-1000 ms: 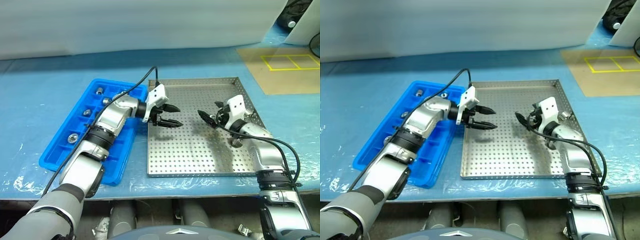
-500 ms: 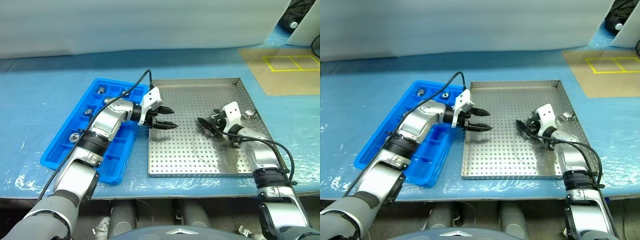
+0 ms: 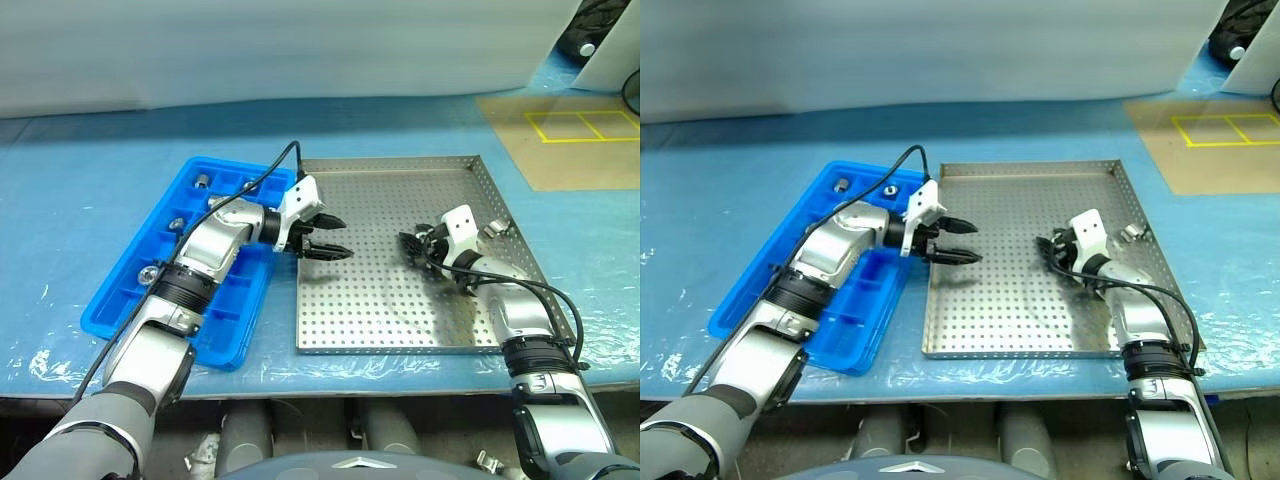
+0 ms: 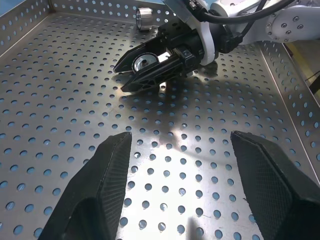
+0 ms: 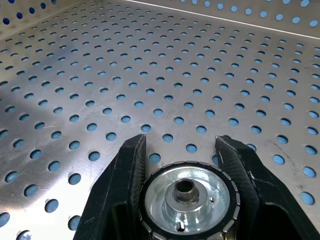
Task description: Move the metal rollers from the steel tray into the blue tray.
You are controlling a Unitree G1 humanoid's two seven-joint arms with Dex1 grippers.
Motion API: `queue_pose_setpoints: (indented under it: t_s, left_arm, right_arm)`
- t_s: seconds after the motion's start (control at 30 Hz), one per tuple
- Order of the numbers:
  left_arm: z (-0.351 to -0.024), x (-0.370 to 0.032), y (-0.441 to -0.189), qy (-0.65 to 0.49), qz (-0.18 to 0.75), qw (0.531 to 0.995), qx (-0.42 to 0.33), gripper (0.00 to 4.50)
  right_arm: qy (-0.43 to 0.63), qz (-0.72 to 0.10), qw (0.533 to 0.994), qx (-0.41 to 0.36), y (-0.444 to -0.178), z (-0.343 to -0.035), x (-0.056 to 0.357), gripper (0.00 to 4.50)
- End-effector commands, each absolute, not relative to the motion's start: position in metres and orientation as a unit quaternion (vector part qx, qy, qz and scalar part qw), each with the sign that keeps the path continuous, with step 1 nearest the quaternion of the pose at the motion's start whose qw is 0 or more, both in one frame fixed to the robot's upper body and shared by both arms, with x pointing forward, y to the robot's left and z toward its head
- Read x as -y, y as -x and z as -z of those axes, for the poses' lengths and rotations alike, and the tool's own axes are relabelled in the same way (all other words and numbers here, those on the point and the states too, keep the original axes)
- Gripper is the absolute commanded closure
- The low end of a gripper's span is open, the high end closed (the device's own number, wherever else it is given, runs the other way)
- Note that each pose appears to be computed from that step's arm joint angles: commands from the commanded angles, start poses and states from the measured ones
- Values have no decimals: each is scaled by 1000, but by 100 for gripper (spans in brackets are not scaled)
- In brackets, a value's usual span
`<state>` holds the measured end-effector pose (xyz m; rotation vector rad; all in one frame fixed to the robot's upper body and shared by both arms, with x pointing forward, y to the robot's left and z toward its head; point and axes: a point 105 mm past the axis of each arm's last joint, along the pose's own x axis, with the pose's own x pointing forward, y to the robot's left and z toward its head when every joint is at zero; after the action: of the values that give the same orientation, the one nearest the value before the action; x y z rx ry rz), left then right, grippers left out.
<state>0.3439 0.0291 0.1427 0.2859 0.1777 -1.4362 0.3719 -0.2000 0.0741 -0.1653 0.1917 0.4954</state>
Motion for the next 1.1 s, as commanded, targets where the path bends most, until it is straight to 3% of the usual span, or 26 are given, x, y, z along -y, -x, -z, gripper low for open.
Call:
queue_pose_setpoints:
  t_s: [0.03, 0.27, 0.47, 0.7, 0.97, 1.1]
  left_arm:
    - [-155, -30, -341, -137, 659, 737, -60, 116]
    - [-171, -58, -327, -143, 667, 728, -66, 116]
    - [-183, -96, -325, -177, 637, 747, -67, 116]
    - [-193, -147, -322, -189, 557, 805, -79, 116]
    - [-198, -214, -304, -192, 430, 876, -101, 116]
    - [-203, -247, -298, -194, 366, 904, -105, 116]
  right_arm:
    - [92, -246, 962, -71, -374, -88, 195, 274]
    - [74, -328, 942, -8, -373, -134, 151, 274]
    - [49, -462, 885, 33, -354, -173, 94, 274]
    - [47, -574, 817, 37, -341, -179, 31, 274]
    - [41, -638, 768, 43, -344, -172, -23, 274]
    - [47, -640, 765, 49, -350, -167, -42, 274]
